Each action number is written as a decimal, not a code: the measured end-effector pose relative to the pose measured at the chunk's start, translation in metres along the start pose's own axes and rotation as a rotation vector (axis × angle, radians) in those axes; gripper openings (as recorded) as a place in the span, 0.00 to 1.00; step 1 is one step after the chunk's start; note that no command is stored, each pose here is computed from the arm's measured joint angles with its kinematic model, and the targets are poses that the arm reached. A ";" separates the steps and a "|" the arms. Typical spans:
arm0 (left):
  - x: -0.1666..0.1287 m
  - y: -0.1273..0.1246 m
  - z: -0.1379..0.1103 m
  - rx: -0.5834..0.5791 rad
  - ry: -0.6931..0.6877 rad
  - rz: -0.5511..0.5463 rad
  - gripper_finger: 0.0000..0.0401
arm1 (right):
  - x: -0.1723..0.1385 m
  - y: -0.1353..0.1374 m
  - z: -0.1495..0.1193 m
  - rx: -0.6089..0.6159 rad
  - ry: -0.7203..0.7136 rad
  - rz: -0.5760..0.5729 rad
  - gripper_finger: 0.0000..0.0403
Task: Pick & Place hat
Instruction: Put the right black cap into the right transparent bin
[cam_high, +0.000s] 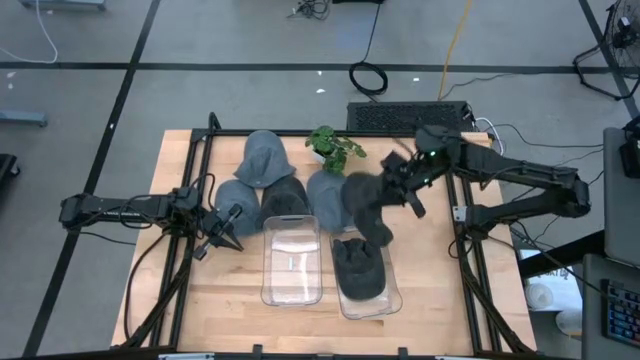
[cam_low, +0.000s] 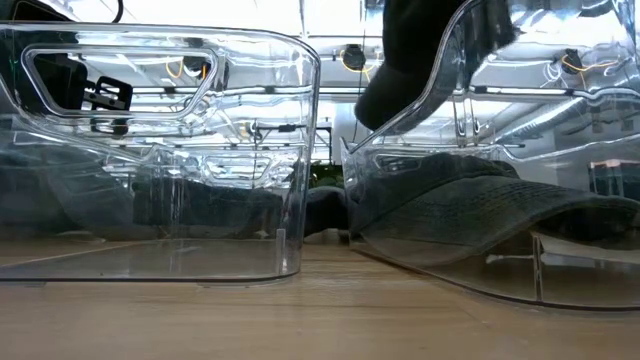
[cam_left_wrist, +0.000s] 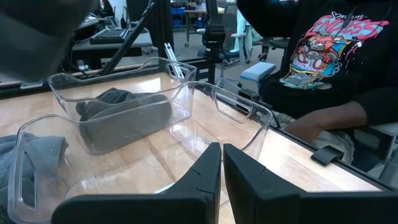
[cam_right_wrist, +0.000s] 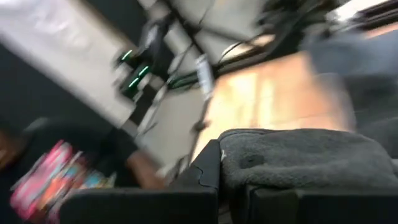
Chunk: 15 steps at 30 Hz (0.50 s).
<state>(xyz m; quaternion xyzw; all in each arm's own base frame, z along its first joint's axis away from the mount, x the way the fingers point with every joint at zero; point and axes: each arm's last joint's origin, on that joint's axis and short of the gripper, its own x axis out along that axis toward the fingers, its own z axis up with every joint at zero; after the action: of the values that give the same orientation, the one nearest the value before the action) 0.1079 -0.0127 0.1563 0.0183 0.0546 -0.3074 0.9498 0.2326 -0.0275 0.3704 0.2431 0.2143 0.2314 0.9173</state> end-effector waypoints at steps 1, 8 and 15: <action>0.000 0.000 0.000 0.000 0.000 -0.001 0.06 | 0.004 0.002 0.000 -0.016 0.024 0.046 0.00; 0.000 0.000 0.000 0.000 0.000 0.000 0.06 | 0.029 0.023 -0.012 -0.074 0.164 0.323 0.00; 0.000 0.000 0.000 0.000 0.000 0.000 0.06 | 0.057 0.039 -0.029 0.051 0.319 0.417 0.00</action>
<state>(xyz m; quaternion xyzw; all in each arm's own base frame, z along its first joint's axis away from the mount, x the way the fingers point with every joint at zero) 0.1079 -0.0127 0.1563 0.0182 0.0546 -0.3075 0.9498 0.2509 0.0430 0.3529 0.2655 0.3075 0.4452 0.7980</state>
